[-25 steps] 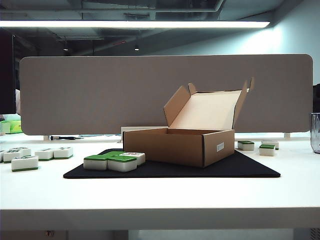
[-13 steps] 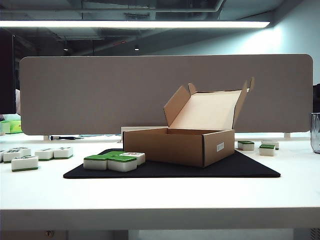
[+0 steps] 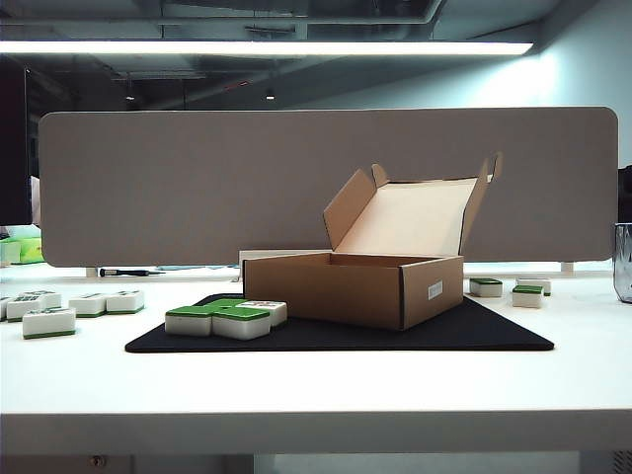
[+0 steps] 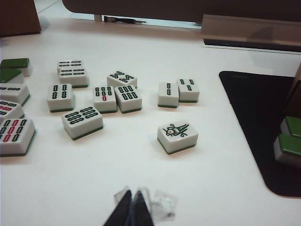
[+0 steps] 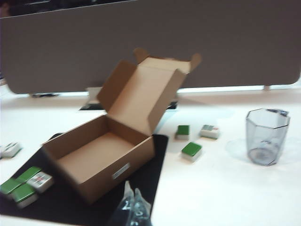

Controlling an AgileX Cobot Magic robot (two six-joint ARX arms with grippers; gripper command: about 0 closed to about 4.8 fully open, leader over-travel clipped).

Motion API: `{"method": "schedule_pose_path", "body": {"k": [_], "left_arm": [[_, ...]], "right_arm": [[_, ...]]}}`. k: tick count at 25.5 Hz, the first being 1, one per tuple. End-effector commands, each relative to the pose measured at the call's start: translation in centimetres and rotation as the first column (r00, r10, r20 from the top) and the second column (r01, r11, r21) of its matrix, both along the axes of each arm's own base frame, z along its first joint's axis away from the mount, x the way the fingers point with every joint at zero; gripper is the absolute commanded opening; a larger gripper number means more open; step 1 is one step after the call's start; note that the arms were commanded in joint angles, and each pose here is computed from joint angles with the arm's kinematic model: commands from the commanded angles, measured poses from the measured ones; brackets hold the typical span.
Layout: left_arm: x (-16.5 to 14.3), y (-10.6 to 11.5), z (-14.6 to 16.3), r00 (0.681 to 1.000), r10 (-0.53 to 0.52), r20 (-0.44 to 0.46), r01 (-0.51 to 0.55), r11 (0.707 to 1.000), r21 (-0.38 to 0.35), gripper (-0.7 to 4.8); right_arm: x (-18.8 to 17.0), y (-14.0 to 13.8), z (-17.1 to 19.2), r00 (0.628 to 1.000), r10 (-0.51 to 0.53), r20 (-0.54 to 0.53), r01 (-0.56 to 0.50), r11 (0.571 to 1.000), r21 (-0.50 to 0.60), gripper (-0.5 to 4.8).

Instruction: Pick up four mahjong tiles and put them into the paper box.

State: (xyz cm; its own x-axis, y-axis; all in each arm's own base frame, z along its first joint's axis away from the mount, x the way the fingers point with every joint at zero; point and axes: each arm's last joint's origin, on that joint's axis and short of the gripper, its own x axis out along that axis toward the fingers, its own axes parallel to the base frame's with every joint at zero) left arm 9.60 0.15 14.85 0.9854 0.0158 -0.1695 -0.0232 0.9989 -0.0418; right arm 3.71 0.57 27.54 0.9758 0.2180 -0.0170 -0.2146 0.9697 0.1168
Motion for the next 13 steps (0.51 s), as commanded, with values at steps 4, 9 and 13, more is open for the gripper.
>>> {"method": "schedule_pose_path", "body": {"k": [4, 9, 13], "left_arm": [[0.0, 0.0, -0.1, 1.000, -0.004, -0.012, 0.004, 1.000, -0.001, -0.06], [0.0, 0.0, -0.1, 1.000, -0.004, -0.011, 0.004, 1.000, -0.001, -0.06], [0.0, 0.0, -0.1, 1.000, -0.004, -0.011, 0.004, 1.000, -0.001, -0.06]], "right_arm": [[-3.2, 0.7, 2.1, 0.985, 0.160, -0.058, -0.157, 0.986, 0.047, -0.02], [-4.9, 1.0, 2.8, 0.962, 0.247, -0.117, -0.229, 0.962, 0.151, -0.01], [-6.0, 1.5, 3.2, 0.907, 0.403, -0.125, -0.378, 0.908, 0.182, -0.02]]}}
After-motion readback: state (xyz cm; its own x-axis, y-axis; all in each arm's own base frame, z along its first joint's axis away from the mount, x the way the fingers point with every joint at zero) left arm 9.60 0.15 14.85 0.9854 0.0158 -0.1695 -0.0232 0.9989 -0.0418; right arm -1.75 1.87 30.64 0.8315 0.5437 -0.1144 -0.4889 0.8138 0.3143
